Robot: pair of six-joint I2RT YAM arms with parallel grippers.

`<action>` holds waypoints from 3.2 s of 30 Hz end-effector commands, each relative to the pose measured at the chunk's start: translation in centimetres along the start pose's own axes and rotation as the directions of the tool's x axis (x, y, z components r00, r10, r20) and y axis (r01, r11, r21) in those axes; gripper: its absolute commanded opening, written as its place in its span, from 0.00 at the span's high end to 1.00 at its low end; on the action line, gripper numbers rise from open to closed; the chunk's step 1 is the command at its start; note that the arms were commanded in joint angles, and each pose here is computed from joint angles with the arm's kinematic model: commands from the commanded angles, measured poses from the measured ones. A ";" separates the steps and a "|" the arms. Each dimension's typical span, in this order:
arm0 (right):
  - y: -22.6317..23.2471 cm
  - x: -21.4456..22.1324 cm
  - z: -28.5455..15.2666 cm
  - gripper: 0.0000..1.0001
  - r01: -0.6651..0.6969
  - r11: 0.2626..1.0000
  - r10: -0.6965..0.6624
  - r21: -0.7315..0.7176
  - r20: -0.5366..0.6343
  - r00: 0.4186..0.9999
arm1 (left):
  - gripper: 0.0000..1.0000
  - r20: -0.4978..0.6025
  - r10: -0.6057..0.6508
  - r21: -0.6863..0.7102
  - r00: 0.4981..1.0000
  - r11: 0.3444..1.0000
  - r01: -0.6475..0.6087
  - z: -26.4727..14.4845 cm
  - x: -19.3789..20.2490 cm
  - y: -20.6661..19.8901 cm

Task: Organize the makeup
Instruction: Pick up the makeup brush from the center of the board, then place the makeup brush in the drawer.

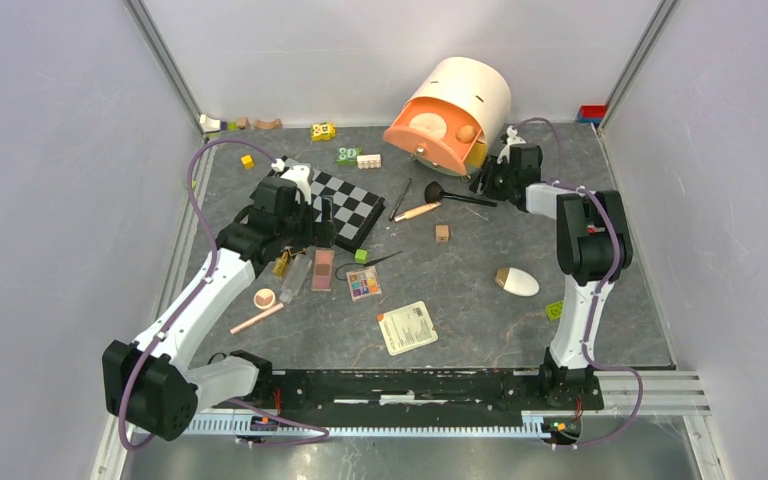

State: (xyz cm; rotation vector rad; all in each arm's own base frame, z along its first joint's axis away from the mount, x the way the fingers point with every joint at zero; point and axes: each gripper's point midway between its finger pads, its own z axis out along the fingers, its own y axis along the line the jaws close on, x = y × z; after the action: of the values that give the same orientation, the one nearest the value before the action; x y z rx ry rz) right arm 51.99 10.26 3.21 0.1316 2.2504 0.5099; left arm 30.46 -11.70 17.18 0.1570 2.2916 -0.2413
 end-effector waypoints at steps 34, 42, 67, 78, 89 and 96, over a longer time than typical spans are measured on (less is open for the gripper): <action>0.7 8.6 -5.3 0.80 0.223 0.973 -0.217 0.057 -0.102 0.971 | 0.00 0.023 0.020 0.007 1.000 1.000 -0.020 0.0 -0.5 0.0; 3.7 7.7 -10.3 0.90 0.182 0.983 -0.182 -0.039 -0.003 0.983 | 0.00 0.022 0.021 0.004 1.000 1.000 -0.021 0.1 -0.5 0.1; 6.6 -1.5 -23.7 1.00 0.151 0.985 -0.169 0.089 0.248 0.954 | 0.00 0.027 0.018 0.015 0.999 1.000 -0.018 -0.1 -0.7 -0.1; 14.1 -7.6 -23.3 1.00 0.311 0.936 -0.278 -0.166 0.194 0.941 | 0.00 0.027 0.017 0.016 0.999 1.000 -0.017 -0.1 -0.7 -0.2; 14.5 -12.1 -18.4 1.00 0.370 0.919 -0.357 -0.137 0.109 0.928 | 0.00 0.025 0.016 0.017 1.000 1.000 -0.016 0.0 -0.6 -0.2; 14.8 -13.5 -15.5 1.00 0.370 0.917 -0.363 -0.146 0.075 0.929 | 0.00 0.028 0.016 0.019 0.999 1.000 -0.017 -0.1 -0.7 -0.2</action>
State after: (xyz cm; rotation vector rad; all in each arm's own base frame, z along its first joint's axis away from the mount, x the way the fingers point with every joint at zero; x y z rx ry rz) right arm 47.73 15.09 26.70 -0.3216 2.1252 0.4759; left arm 30.45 -11.71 17.15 0.1578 2.2928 -0.2444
